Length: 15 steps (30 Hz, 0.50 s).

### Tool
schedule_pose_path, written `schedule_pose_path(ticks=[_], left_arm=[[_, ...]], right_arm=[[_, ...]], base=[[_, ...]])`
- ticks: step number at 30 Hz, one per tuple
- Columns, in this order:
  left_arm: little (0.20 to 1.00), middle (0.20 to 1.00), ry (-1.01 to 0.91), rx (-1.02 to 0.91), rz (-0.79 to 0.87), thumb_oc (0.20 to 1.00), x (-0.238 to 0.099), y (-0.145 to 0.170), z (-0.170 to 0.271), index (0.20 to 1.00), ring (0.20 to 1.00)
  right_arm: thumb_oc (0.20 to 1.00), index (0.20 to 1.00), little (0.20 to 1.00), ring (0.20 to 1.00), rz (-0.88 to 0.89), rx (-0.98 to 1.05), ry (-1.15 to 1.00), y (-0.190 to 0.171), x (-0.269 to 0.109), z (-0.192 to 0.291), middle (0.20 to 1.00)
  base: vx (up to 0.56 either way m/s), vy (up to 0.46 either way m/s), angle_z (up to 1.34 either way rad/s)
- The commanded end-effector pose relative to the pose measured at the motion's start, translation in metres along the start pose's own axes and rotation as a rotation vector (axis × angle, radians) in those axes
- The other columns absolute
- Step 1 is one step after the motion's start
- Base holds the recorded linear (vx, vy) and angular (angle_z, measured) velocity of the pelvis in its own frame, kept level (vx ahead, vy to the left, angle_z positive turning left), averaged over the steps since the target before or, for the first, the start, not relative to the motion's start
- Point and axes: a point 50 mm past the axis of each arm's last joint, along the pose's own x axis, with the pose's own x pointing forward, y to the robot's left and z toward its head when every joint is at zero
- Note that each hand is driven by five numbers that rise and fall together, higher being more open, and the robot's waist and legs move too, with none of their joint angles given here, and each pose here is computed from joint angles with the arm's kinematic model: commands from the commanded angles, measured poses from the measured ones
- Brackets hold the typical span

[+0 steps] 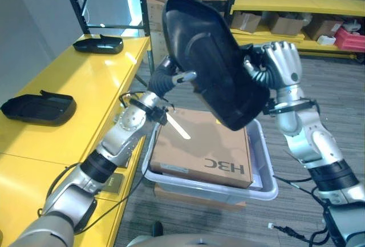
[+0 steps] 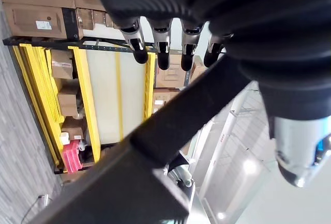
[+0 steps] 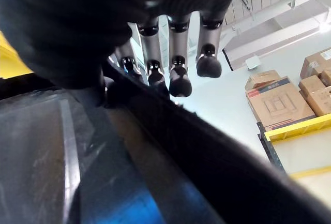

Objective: Move parts from the plastic box to the shelf.

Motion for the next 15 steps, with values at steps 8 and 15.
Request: schedule_pose_path(ticks=[8, 15], left_arm=[[1.0, 1.0, -0.028, 0.088, 0.004, 1.0, 0.019, -0.003, 0.002, 1.0, 1.0], [0.2, 0.2, -0.015, 0.097, -0.011, 0.2, 0.022, -0.008, -0.001, 0.2, 0.2]], right_arm=[[0.2, 0.2, 0.2, 0.2, -0.054, 0.185, -0.243, -0.008, 0.017, 0.058, 0.2], [0.2, 0.2, 0.2, 0.2, 0.02, 0.331, -0.402, 0.0, 0.019, 0.098, 0.2]], base=[[0.0, 0.0, 0.0], [0.0, 0.0, 0.0]])
